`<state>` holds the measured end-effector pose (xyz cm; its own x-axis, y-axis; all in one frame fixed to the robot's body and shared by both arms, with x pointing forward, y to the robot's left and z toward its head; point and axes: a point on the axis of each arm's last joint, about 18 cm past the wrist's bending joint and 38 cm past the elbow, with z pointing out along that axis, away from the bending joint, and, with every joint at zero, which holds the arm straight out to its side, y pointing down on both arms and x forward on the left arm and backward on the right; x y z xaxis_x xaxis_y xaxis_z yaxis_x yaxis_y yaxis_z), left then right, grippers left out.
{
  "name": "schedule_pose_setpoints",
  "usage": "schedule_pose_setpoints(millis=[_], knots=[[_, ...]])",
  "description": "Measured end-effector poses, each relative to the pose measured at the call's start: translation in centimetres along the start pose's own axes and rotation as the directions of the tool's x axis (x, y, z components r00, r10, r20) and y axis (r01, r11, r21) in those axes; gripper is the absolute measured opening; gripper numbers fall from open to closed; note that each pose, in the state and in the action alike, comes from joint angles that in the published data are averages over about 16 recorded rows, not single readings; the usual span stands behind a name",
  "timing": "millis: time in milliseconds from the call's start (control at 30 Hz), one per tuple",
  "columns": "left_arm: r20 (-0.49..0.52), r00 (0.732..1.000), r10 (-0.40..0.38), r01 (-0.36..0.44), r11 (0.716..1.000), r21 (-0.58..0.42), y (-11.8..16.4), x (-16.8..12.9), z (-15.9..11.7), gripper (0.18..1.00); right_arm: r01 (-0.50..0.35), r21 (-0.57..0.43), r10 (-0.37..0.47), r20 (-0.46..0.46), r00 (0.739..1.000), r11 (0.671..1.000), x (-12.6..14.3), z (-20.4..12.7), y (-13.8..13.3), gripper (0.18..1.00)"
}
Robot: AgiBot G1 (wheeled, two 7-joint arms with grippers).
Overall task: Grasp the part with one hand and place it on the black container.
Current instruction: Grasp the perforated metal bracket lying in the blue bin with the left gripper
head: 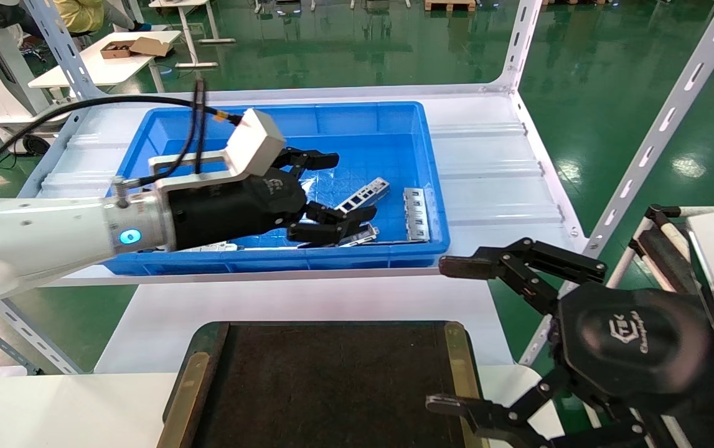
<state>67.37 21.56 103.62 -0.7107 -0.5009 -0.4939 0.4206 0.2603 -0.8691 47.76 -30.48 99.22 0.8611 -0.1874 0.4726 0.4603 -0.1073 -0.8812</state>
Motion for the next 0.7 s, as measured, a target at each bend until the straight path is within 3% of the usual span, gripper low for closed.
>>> schedule_pose_setpoints(millis=[400, 700], knots=[[0.090, 0.996, -0.019, 0.026, 0.997, -0.078, 1.6, -1.9, 4.9, 1.000, 0.000, 0.000, 0.000, 0.000, 1.000, 1.000, 0.0, 0.0, 0.0, 1.001], [0.137, 0.991, -0.010, 0.030, 0.989, -0.144, 3.0, -2.4, 7.1, 1.000, 0.000, 0.000, 0.000, 0.000, 1.000, 1.000, 0.0, 0.0, 0.0, 1.001]])
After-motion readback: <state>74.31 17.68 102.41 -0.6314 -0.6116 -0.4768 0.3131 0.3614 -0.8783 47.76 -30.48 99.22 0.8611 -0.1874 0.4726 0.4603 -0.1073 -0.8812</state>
